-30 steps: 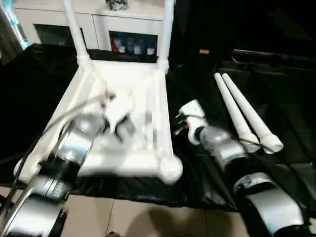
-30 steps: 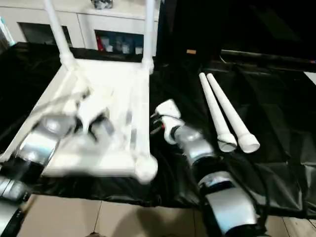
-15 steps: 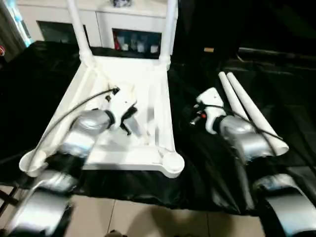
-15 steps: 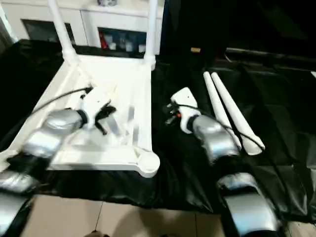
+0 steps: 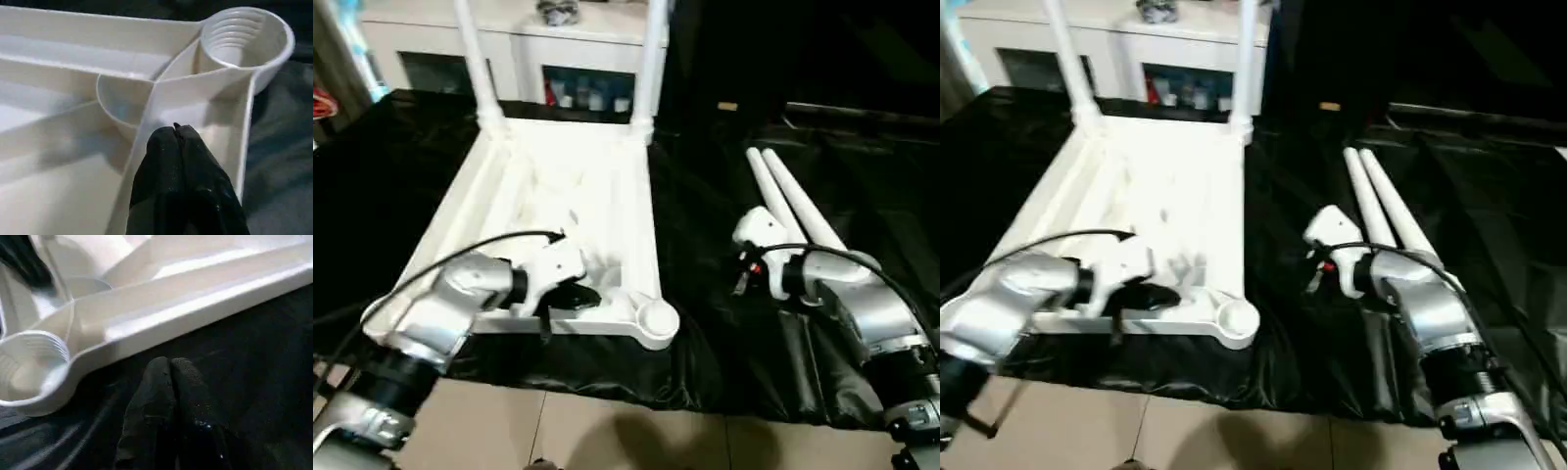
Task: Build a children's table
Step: Rotate table base
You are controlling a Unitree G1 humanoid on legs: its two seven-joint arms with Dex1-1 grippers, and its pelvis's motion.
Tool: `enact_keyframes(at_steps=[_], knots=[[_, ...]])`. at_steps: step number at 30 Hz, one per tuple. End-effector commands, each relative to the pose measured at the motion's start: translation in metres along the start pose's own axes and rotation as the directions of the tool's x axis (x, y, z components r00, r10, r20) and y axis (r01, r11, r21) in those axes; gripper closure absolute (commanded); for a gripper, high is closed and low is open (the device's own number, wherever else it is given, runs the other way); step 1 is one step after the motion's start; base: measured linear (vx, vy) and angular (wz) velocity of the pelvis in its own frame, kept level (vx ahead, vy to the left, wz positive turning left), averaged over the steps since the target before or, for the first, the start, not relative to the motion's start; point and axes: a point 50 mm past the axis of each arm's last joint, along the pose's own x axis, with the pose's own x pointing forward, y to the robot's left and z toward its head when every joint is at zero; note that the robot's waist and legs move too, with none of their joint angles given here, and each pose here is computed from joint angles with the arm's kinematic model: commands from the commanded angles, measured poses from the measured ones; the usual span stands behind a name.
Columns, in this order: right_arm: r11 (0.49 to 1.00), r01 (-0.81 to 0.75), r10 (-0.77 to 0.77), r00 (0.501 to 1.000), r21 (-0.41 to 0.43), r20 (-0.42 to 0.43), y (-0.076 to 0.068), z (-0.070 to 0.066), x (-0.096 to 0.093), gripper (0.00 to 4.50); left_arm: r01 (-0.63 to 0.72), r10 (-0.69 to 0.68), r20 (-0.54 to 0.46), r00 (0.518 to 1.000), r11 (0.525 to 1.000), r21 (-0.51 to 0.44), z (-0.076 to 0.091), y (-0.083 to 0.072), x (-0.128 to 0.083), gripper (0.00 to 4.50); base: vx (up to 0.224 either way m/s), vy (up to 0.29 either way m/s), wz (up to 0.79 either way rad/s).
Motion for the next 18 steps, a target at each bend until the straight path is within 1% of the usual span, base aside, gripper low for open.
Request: enact_keyframes(at_steps=[1,2,4,6,10,13,15,16,17,18], knots=[[1.0,-0.007,0.007,1.0,-0.001,0.005,0.002,0.003,-0.004,4.4,-0.011,0.011,-0.002,1.0,1.0,0.022,0.008,0.002,0.006,4.5,0.0,0.0,0.0],[1.0,-0.007,0.007,1.0,-0.001,0.005,0.002,0.003,-0.004,4.4,-0.011,0.011,-0.002,1.0,1.0,0.022,0.008,0.002,0.006,4.5,0.0,0.0,0.0],[1.0,-0.007,0.007,1.0,-0.002,0.0,0.003,0.003,-0.006,4.4,-0.036,0.035,0.009,0.999,0.999,0.018,0.011,0.003,0.015,4.5,0.0,0.0,0.0],[1.0,-0.007,0.007,1.0,-0.002,0.0,0.003,0.003,-0.006,4.4,-0.036,0.035,0.009,0.999,0.999,0.018,0.011,0.003,0.015,4.5,0.0,0.0,0.0],[1.0,0.009,-0.009,1.0,0.012,-0.005,0.003,0.003,-0.011,4.4,-0.075,0.074,0.058,0.996,0.997,0.009,0.02,0.001,0.038,4.5,0.0,0.0,0.0],[1.0,0.024,-0.024,1.0,0.018,-0.009,0.003,0.002,-0.015,4.4,-0.077,0.077,0.057,0.995,0.997,0.012,0.021,-0.003,0.051,4.5,0.0,0.0,0.0],[1.0,0.025,-0.025,1.0,0.018,-0.009,0.003,0.002,-0.015,4.4,-0.079,0.078,0.058,0.995,0.997,0.011,0.021,-0.003,0.052,4.5,0.0,0.0,0.0],[0.999,0.031,-0.031,0.999,0.02,-0.009,0.003,0.002,-0.016,4.4,-0.098,0.097,0.065,0.993,0.995,0.006,0.023,-0.002,0.056,4.5,0.0,0.0,0.0],[0.999,0.031,-0.031,0.999,0.02,-0.009,0.003,0.002,-0.016,4.4,-0.098,0.097,0.065,0.993,0.995,0.006,0.023,-0.002,0.056,4.5,0.0,0.0,0.0],[0.999,0.038,-0.038,0.999,0.022,-0.008,0.003,0.002,-0.017,4.4,-0.102,0.101,0.083,0.991,0.995,0.001,0.025,-0.002,0.057,4.5,0.0,0.0,0.0]])
